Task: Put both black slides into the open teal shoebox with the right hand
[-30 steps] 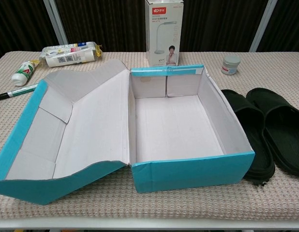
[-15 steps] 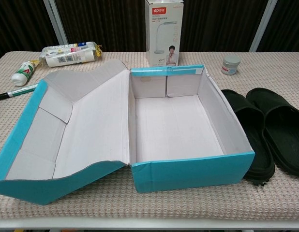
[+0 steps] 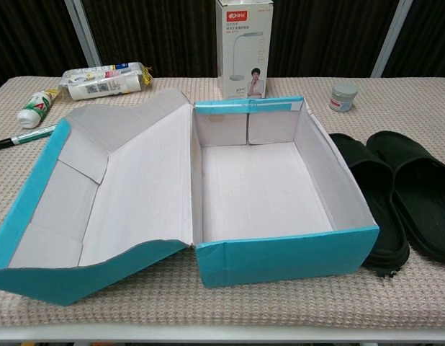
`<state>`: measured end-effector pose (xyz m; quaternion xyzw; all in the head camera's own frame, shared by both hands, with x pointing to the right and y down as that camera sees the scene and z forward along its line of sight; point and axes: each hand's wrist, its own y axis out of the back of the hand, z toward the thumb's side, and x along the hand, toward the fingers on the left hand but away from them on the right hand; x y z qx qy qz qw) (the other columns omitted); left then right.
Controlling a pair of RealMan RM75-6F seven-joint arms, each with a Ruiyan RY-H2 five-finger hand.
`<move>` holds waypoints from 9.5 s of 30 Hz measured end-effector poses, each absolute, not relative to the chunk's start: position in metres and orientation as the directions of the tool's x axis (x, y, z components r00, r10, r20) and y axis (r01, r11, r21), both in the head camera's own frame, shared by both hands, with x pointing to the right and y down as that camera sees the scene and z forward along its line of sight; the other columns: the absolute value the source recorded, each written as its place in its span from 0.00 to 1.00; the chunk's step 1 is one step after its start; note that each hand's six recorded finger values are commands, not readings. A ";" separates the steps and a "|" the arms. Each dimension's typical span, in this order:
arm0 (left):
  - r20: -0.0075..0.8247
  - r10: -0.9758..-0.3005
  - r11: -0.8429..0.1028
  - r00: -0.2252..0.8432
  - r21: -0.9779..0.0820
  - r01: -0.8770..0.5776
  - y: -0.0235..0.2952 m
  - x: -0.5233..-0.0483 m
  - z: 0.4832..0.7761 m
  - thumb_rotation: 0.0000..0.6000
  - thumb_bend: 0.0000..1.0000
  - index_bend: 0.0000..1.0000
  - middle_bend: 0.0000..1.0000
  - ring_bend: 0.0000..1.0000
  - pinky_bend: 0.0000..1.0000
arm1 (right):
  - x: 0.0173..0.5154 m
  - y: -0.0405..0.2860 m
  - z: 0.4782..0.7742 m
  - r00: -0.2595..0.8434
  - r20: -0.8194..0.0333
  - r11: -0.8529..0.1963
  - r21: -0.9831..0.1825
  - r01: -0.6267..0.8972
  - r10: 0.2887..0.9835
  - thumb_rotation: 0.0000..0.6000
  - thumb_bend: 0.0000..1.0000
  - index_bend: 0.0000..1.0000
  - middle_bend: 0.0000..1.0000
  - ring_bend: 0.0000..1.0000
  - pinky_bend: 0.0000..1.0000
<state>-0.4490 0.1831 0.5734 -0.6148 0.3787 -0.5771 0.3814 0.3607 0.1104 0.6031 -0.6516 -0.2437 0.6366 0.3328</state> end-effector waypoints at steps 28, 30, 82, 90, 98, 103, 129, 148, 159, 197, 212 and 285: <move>0.481 -0.871 -0.490 0.100 -0.863 -0.125 0.187 -0.459 0.569 1.00 0.09 0.26 0.24 0.16 0.20 | 0.239 0.063 0.696 0.076 -0.901 -0.862 -0.431 -0.265 0.427 1.00 0.07 0.00 0.07 0.00 0.00; 0.481 -0.871 -0.491 0.098 -0.861 -0.131 0.187 -0.460 0.568 1.00 0.09 0.26 0.24 0.16 0.20 | 0.235 0.062 0.699 0.080 -0.901 -0.863 -0.432 -0.263 0.427 1.00 0.07 0.00 0.06 0.00 0.00; 0.546 -0.835 -0.549 0.066 -0.819 -0.167 0.197 -0.471 0.578 1.00 0.09 0.26 0.24 0.16 0.20 | 0.229 0.061 0.707 0.101 -0.864 -0.843 -0.503 -0.190 0.493 1.00 0.12 0.00 0.40 0.02 0.00; 0.552 -0.830 -0.557 0.078 -0.815 -0.156 0.194 -0.464 0.581 1.00 0.09 0.26 0.24 0.16 0.20 | 0.244 0.051 0.689 0.123 -0.839 -0.830 -0.543 -0.129 0.530 1.00 0.12 0.00 0.40 0.04 0.00; 0.550 -0.830 -0.558 0.092 -0.817 -0.145 0.190 -0.455 0.580 1.00 0.09 0.26 0.24 0.16 0.20 | 0.264 0.034 0.656 0.149 -0.806 -0.807 -0.586 -0.070 0.572 1.00 0.12 0.04 0.39 0.09 0.09; 0.548 -0.831 -0.557 0.096 -0.819 -0.140 0.188 -0.451 0.579 1.00 0.09 0.26 0.24 0.16 0.20 | 0.268 0.022 0.632 0.181 -0.777 -0.787 -0.617 -0.021 0.604 1.00 0.12 0.10 0.39 0.12 0.17; 0.550 -0.832 -0.555 0.075 -0.818 -0.150 0.188 -0.457 0.580 1.00 0.09 0.26 0.24 0.16 0.21 | 0.199 0.034 0.597 0.520 -0.583 -0.777 -0.532 0.335 0.624 1.00 0.11 0.14 0.41 0.15 0.26; 0.555 -0.830 -0.557 0.062 -0.814 -0.164 0.189 -0.466 0.588 1.00 0.09 0.27 0.24 0.16 0.21 | 0.161 0.056 0.643 0.613 -0.455 -0.763 -0.350 0.544 0.646 1.00 0.11 0.14 0.41 0.15 0.26; 0.538 -0.841 -0.539 0.054 -0.827 -0.157 0.188 -0.471 0.590 1.00 0.09 0.27 0.24 0.16 0.21 | 0.156 0.056 0.672 0.614 -0.479 -0.775 -0.306 0.553 0.627 1.00 0.10 0.14 0.41 0.15 0.26; 0.497 -0.866 -0.499 0.053 -0.861 -0.095 0.182 -0.479 0.599 1.00 0.09 0.27 0.24 0.16 0.21 | 0.116 0.064 0.715 0.671 -0.481 -0.821 -0.241 0.518 0.564 1.00 0.09 0.14 0.40 0.15 0.26; 0.503 -0.862 -0.506 0.057 -0.859 -0.082 0.182 -0.478 0.601 1.00 0.09 0.27 0.24 0.16 0.21 | 0.126 0.077 0.730 0.666 -0.517 -0.813 -0.111 0.572 0.538 1.00 0.09 0.14 0.40 0.17 0.27; 0.514 -0.855 -0.518 0.071 -0.852 -0.073 0.185 -0.474 0.607 1.00 0.09 0.27 0.24 0.16 0.21 | 0.142 0.084 0.748 0.664 -0.581 -0.882 -0.310 0.354 0.470 1.00 0.00 0.00 0.13 0.00 0.17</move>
